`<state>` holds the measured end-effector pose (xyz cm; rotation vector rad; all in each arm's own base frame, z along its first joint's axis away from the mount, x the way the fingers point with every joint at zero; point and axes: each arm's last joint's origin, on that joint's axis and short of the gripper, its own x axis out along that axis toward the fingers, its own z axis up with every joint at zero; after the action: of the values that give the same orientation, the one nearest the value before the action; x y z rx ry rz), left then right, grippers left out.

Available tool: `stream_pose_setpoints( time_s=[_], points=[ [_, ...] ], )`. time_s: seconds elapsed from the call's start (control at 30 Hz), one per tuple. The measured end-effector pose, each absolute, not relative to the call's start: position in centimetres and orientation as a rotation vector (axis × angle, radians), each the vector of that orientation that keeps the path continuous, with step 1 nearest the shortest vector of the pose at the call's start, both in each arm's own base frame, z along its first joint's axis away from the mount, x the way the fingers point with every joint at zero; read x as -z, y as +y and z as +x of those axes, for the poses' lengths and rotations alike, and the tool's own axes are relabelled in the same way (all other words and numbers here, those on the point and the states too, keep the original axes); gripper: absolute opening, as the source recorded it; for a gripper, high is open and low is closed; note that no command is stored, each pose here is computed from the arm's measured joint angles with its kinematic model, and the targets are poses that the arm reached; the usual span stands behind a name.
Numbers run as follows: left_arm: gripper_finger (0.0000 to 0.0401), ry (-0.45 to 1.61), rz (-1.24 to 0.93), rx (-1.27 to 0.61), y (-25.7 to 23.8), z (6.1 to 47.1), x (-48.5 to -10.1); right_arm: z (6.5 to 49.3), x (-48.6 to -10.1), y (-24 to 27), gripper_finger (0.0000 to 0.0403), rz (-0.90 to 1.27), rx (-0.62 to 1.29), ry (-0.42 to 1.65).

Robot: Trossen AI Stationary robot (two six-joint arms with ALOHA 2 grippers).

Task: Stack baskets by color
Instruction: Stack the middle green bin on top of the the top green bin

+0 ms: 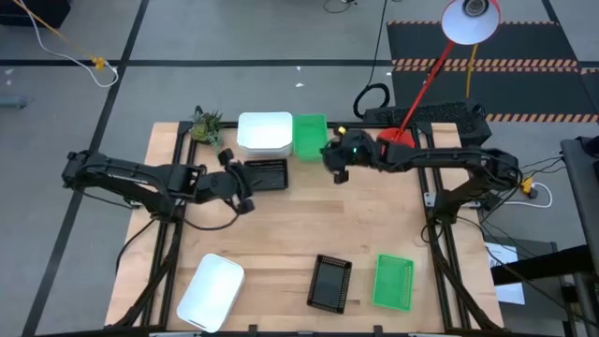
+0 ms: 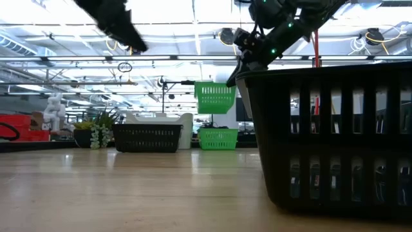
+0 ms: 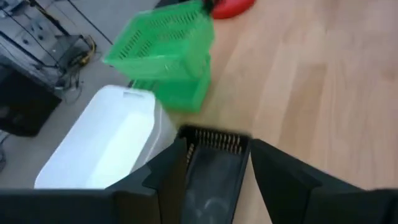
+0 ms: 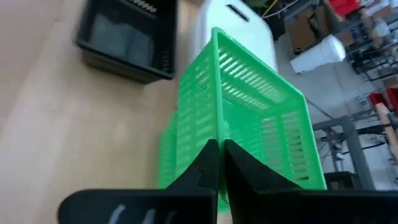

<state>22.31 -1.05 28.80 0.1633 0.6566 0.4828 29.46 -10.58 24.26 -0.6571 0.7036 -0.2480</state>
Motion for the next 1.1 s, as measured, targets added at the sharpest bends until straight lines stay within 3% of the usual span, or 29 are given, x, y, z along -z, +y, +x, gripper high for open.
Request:
stream_pose_setpoints(
  time_s=[0.57, 1.1],
  points=[
    [0.0177, 0.603, 0.162, -0.441, -0.8, 22.4, -28.5, 28.4, -24.6, -14.3, 0.0002, -0.644, 0.239, 0.633],
    [0.0177, 0.602, 0.16, -0.437, -0.8, 22.4, -28.5, 27.1, -20.8, -13.8, 0.0002, -0.622, 0.279, 0.572]
  ],
)
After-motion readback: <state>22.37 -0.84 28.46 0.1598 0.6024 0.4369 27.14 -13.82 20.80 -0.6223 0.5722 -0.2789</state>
